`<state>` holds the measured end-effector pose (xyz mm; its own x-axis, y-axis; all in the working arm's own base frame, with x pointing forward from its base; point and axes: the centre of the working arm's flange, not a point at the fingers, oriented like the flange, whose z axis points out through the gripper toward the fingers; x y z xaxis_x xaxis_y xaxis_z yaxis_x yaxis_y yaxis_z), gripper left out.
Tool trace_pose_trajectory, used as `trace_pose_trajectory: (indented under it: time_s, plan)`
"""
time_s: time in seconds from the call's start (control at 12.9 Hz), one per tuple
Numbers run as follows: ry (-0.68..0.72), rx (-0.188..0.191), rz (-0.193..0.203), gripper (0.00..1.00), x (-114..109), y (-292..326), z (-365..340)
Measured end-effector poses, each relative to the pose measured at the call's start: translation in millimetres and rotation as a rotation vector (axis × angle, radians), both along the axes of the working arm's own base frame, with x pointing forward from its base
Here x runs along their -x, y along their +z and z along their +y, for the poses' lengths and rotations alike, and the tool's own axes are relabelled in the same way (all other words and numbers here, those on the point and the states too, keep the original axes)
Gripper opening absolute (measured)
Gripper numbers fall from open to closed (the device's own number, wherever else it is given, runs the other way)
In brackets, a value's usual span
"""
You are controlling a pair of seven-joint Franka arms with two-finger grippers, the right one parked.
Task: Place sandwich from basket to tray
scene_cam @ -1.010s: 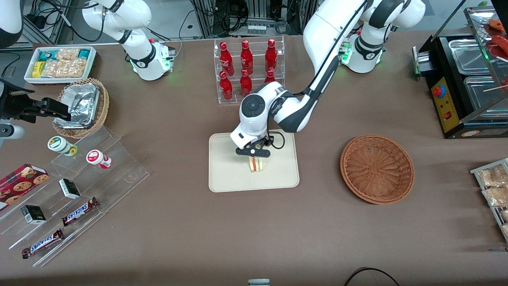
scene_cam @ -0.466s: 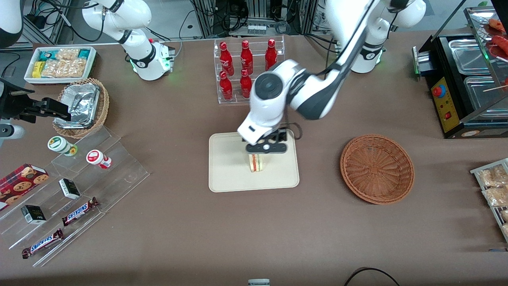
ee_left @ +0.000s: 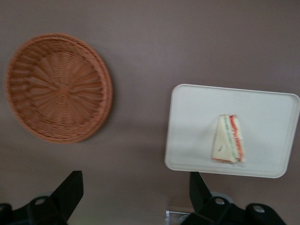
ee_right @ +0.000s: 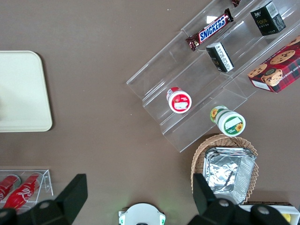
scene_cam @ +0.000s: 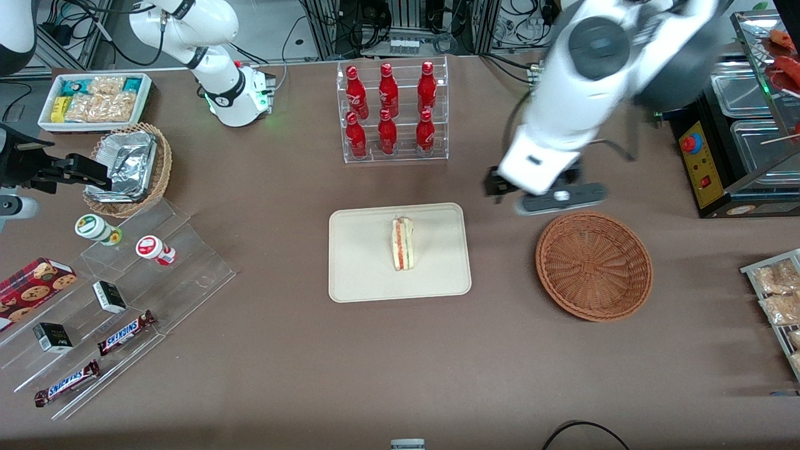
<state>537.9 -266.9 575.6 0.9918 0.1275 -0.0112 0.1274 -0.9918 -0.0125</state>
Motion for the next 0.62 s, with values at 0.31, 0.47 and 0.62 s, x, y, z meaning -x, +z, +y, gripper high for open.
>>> trace_pose_trajectory:
  time_s: [0.31,0.47,0.62]
  plan:
    - [-0.083,-0.003,0.027,1.0,-19,5,97]
    - [-0.134,0.0,0.042,1.0,-26,10,151]
    - [-0.183,0.007,0.047,1.0,-26,19,203]
